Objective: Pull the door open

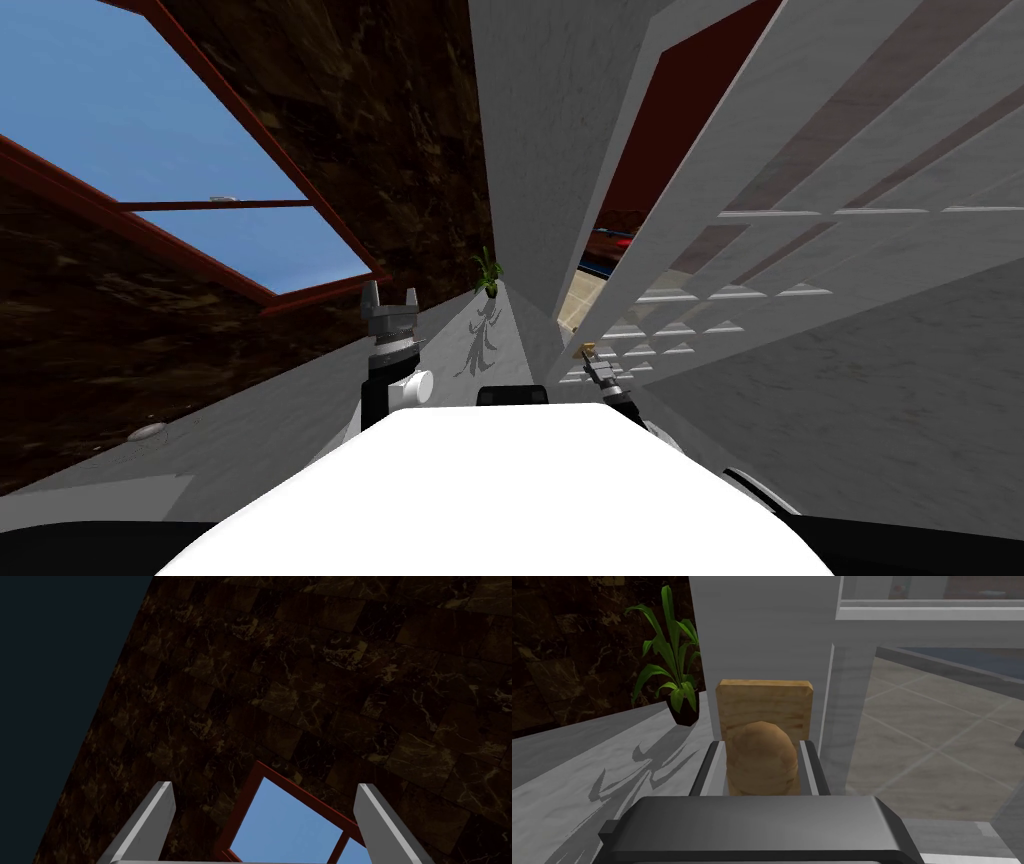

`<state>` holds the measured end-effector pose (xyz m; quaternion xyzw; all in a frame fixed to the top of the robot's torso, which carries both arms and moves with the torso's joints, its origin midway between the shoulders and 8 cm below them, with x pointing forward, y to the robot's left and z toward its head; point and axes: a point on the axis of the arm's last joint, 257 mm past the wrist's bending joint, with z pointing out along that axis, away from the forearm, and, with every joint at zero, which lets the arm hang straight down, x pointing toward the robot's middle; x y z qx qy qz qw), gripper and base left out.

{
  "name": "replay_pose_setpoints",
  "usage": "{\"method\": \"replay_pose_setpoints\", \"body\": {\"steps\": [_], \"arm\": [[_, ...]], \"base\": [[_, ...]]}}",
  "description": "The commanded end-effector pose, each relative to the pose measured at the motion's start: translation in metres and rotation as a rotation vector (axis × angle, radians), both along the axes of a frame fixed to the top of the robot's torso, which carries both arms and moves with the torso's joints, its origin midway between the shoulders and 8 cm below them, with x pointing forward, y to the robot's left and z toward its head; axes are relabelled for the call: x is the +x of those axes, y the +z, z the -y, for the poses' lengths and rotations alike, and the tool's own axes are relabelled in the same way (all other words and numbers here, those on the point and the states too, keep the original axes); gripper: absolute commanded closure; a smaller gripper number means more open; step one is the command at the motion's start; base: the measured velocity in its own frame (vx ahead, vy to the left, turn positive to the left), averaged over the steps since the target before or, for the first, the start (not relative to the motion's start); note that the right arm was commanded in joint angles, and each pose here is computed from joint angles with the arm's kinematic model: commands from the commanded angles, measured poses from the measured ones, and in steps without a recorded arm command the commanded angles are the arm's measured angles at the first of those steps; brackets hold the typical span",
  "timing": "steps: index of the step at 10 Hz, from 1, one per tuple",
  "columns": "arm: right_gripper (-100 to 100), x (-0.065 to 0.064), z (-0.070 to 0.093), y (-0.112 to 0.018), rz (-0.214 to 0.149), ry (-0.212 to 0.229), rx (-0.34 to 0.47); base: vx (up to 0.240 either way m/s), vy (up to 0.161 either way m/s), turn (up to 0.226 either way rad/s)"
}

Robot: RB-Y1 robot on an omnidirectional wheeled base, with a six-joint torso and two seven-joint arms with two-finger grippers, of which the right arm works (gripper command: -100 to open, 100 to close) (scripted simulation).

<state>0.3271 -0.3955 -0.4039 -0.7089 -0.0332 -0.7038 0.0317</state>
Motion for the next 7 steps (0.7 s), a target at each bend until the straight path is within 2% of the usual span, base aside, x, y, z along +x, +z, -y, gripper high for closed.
{"method": "replay_pose_setpoints", "body": {"steps": [1, 3, 5, 7], "arm": [[100, -0.012, 0.003, 0.001, 0.003, 0.01, 0.001], [100, -0.016, 0.003, 0.001, 0.004, 0.013, 0.001], [100, -0.032, 0.006, 0.002, 0.006, 0.025, 0.001], [100, -0.042, 0.008, 0.003, 0.007, 0.033, 0.002]], "base": [[-0.124, -0.078, 0.185], [-0.08, -0.032, 0.054], [-0.146, -0.061, 0.172], [-0.168, -0.062, 0.105]]}}
